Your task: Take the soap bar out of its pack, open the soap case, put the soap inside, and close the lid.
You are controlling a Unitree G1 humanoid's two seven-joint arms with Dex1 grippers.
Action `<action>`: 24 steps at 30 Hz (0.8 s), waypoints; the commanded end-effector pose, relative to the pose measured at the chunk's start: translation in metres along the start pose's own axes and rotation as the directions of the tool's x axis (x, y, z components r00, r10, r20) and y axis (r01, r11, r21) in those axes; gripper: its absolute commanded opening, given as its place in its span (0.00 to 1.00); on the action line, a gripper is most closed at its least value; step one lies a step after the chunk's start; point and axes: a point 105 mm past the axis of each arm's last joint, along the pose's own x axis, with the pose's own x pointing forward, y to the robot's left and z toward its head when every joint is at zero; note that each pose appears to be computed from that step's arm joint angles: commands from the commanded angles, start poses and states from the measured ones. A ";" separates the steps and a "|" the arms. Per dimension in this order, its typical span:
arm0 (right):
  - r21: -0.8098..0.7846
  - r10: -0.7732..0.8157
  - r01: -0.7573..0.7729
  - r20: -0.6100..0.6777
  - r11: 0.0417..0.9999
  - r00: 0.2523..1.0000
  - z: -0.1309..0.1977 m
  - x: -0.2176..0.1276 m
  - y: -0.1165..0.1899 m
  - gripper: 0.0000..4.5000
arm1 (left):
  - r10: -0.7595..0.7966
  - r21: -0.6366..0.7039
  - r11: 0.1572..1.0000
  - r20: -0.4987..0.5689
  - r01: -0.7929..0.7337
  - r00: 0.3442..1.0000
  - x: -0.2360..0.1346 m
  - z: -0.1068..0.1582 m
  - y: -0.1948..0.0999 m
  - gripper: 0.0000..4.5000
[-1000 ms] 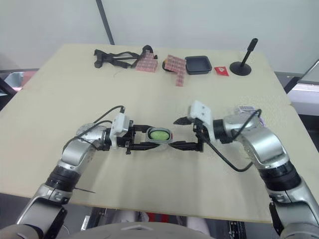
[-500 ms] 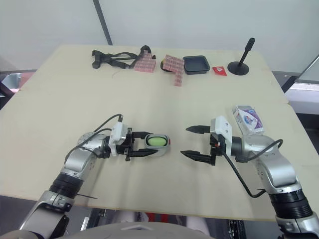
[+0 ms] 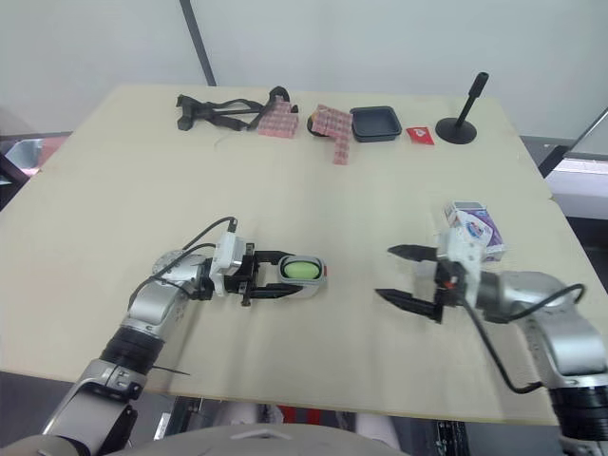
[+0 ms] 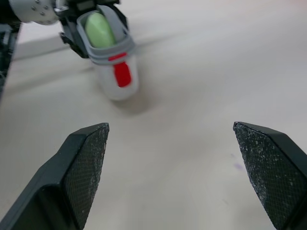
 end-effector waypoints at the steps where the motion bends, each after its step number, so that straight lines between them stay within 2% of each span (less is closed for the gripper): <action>1: -0.045 -0.092 0.090 -0.032 0.995 0.995 0.002 -0.033 -0.017 0.99 | -0.007 0.031 1.000 0.008 0.007 1.000 0.002 0.006 0.001 0.43; 6: -0.078 -0.158 0.145 -0.202 0.986 0.967 -0.011 -0.075 -0.034 0.99 | -0.022 0.035 0.999 0.012 0.022 1.000 0.004 0.009 -0.001 0.43; 9: -0.127 -0.187 0.149 -0.381 0.981 0.905 -0.020 -0.105 -0.046 0.99 | -0.033 0.028 0.999 0.026 0.032 0.999 0.005 0.012 -0.003 0.43; 15: -0.168 -0.132 0.035 -0.615 0.985 0.778 -0.020 -0.123 -0.051 0.99 | -0.050 0.013 0.999 0.024 0.049 0.998 0.007 0.010 -0.007 0.43; 17: -0.189 -0.136 0.008 -0.676 0.982 0.724 -0.005 -0.118 -0.058 0.99 | -0.053 0.013 0.999 0.020 0.053 0.998 0.009 0.008 -0.008 0.43; 20: -0.244 -0.141 -0.061 -0.727 0.968 0.672 0.024 -0.089 -0.062 0.99 | -0.051 0.013 0.999 0.019 0.051 0.999 0.010 0.008 -0.007 0.43; 24: -0.263 -0.118 -0.151 -0.781 0.953 0.613 0.030 -0.069 -0.058 0.99 | -0.053 0.010 0.999 0.024 0.053 0.998 0.011 0.009 -0.006 0.43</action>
